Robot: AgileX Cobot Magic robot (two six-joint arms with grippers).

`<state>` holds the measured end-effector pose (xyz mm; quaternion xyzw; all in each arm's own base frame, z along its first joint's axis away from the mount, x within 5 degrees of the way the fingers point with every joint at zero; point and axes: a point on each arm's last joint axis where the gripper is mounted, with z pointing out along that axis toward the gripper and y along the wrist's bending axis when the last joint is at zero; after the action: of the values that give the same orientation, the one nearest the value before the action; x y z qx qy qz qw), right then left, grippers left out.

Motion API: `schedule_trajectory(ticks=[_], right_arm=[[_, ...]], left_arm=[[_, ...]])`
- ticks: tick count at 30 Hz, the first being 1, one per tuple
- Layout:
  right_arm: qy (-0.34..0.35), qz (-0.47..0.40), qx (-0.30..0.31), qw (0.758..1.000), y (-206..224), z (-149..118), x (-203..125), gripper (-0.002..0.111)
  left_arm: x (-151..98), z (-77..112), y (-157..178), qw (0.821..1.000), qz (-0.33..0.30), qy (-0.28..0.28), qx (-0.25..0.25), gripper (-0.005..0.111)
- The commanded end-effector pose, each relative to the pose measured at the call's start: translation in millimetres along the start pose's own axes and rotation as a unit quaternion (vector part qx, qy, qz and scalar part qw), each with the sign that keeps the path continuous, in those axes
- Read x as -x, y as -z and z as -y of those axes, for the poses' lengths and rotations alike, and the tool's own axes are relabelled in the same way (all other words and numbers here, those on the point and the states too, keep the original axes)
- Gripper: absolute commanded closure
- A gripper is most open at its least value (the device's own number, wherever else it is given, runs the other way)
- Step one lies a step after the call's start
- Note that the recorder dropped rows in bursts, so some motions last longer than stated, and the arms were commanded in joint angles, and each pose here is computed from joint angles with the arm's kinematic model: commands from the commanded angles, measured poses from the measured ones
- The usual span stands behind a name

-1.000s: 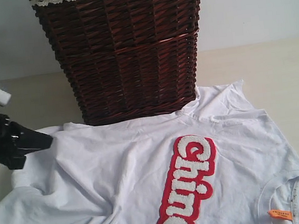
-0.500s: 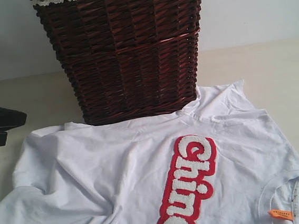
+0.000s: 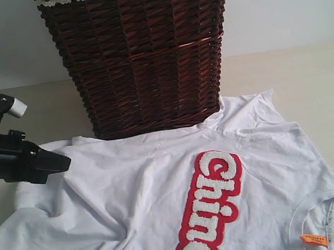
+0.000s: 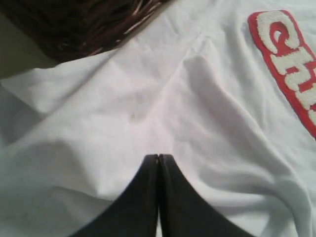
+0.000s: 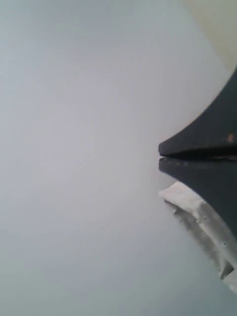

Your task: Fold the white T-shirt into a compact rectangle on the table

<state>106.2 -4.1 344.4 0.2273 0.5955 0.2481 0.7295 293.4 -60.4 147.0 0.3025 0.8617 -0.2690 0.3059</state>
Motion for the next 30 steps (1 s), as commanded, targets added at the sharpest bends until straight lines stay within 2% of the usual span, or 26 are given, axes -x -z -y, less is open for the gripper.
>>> schedule_trajectory(ticks=[1, 2, 3, 5, 7, 8, 9, 10, 12, 14, 19, 21, 23, 26, 28, 30], right_arm=[[-0.041, -0.008, 0.005, 0.999, -37, 4, -7, 0.108], [-0.022, -0.032, -0.007, 0.999, -45, 9, -14, 0.108], [0.04, -0.073, -0.006, 0.996, -53, 11, -24, 0.108], [0.118, -0.145, 0.016, 0.982, -65, 10, -44, 0.108], [0.177, -0.22, 0.081, 0.956, -75, -1, -65, 0.108], [0.217, -0.253, 0.123, 0.935, -78, -7, -73, 0.108], [0.229, -0.299, 0.164, 0.912, -82, -14, -85, 0.108], [0.245, -0.329, 0.182, 0.894, -85, -18, -90, 0.108], [0.215, -0.39, 0.17, 0.879, -94, -18, -104, 0.108], [0.191, -0.414, 0.147, 0.878, -102, -11, -116, 0.108], [0.187, -0.447, 0.126, 0.866, -111, 1, -134, 0.108], [0.189, -0.461, 0.135, 0.857, -113, 4, -141, 0.107], [0.228, -0.472, 0.174, 0.833, -113, 5, -149, 0.103], [0.256, -0.502, 0.237, 0.792, -112, 10, -167, 0.097], [0.241, -0.53, 0.248, 0.775, -112, 16, -181, 0.099], [0.232, -0.551, 0.239, 0.765, -114, 25, -193, 0.107]], left_arm=[[1, 0.4, -1, 1.0, -0.001, -0.006, 0.004, 0.107], [1, -0.6, -1, 1.0, -0.002, -0.006, 0.009, 0.107], [1, -1.5, -1, 1.0, -0.003, -0.006, 0.014, 0.107], [0, -2.1, -1, 1.0, -0.005, -0.006, 0.016, 0.107], [0, -1.9, -1, 1.0, -0.004, -0.006, 0.015, 0.107], [0, -1.7, -1, 1.0, -0.004, -0.006, 0.014, 0.107], [0, -1.5, -1, 1.0, -0.004, -0.006, 0.013, 0.107], [0, -1.5, -1, 1.0, -0.004, -0.006, 0.013, 0.107], [0, -1.5, -1, 1.0, -0.004, -0.006, 0.013, 0.107], [0, -1.5, -1, 1.0, -0.004, -0.006, 0.013, 0.107], [0, -1.5, -1, 1.0, -0.004, -0.005, 0.013, 0.107], [0, -1.4, -1, 1.0, -0.004, -0.005, 0.012, 0.107], [1, 1.0, -3, 1.0, -0.006, -0.014, 0.011, 0.107], [1, 7.7, -13, 0.997, -0.022, -0.079, 0.012, 0.107], [-1, 15.4, -24, 0.994, -0.036, -0.102, 0.0, 0.107], [-3, 22.1, -32, 0.993, -0.045, -0.106, -0.014, 0.107]])
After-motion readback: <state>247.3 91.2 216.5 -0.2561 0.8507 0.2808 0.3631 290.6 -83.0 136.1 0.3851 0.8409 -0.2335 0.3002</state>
